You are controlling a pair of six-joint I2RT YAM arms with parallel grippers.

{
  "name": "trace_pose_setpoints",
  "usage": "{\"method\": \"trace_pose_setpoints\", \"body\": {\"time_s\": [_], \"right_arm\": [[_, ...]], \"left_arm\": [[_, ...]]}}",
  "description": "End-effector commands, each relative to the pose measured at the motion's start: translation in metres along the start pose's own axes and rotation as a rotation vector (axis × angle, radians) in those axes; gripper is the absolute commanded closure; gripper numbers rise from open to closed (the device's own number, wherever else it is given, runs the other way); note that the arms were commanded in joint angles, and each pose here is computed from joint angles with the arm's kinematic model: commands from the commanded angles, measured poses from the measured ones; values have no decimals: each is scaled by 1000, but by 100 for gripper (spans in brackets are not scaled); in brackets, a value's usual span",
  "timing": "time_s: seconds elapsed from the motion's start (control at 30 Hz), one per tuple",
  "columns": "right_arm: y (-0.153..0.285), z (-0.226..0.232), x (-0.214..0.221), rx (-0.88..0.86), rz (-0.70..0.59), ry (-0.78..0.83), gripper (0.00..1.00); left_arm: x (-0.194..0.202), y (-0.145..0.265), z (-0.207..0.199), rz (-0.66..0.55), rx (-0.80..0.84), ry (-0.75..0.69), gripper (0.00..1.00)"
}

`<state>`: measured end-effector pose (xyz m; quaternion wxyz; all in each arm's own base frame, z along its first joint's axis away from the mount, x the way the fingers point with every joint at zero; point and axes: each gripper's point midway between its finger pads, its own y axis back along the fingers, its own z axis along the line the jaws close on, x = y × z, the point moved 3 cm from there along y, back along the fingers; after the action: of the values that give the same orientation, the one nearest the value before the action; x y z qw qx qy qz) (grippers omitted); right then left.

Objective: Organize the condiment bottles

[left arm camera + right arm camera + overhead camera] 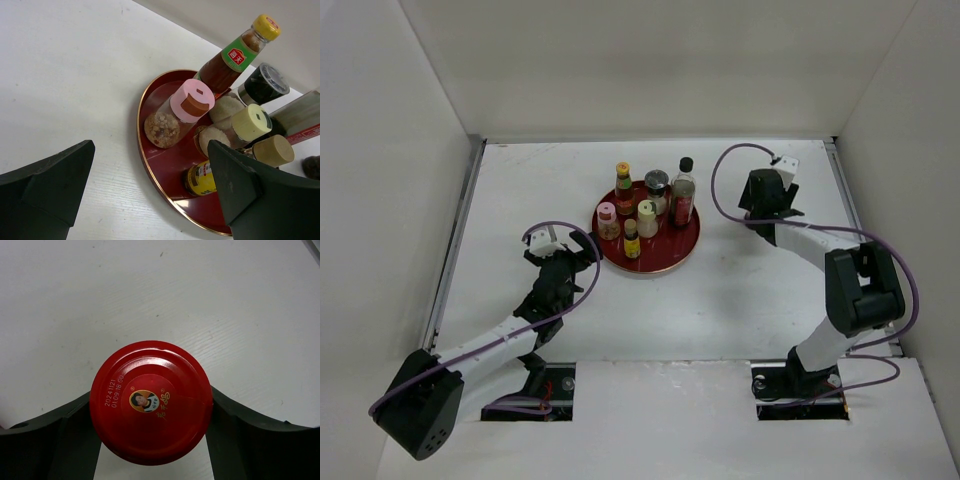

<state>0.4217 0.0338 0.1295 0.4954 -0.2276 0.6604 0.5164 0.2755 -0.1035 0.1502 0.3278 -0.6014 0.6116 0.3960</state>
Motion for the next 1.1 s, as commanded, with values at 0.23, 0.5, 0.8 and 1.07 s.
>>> {"method": "trace_pose_setpoints", "body": {"time_s": [0.23, 0.5, 0.8, 1.07], "right_arm": [[84, 12, -29, -108, -170, -77, 52], [181, 63, -26, -397, -198, -27, 52], [214, 173, -36, -644, -240, 16, 52], [192, 212, -17, -658, -239, 38, 51]], "left_arm": [[-18, 0, -2, -74, -1, 61, 0], [-22, 0, 3, -96, -30, 66, 0], [-27, 2, 11, -121, -67, 71, 0], [-26, 1, 14, -122, -75, 70, 0]]}}
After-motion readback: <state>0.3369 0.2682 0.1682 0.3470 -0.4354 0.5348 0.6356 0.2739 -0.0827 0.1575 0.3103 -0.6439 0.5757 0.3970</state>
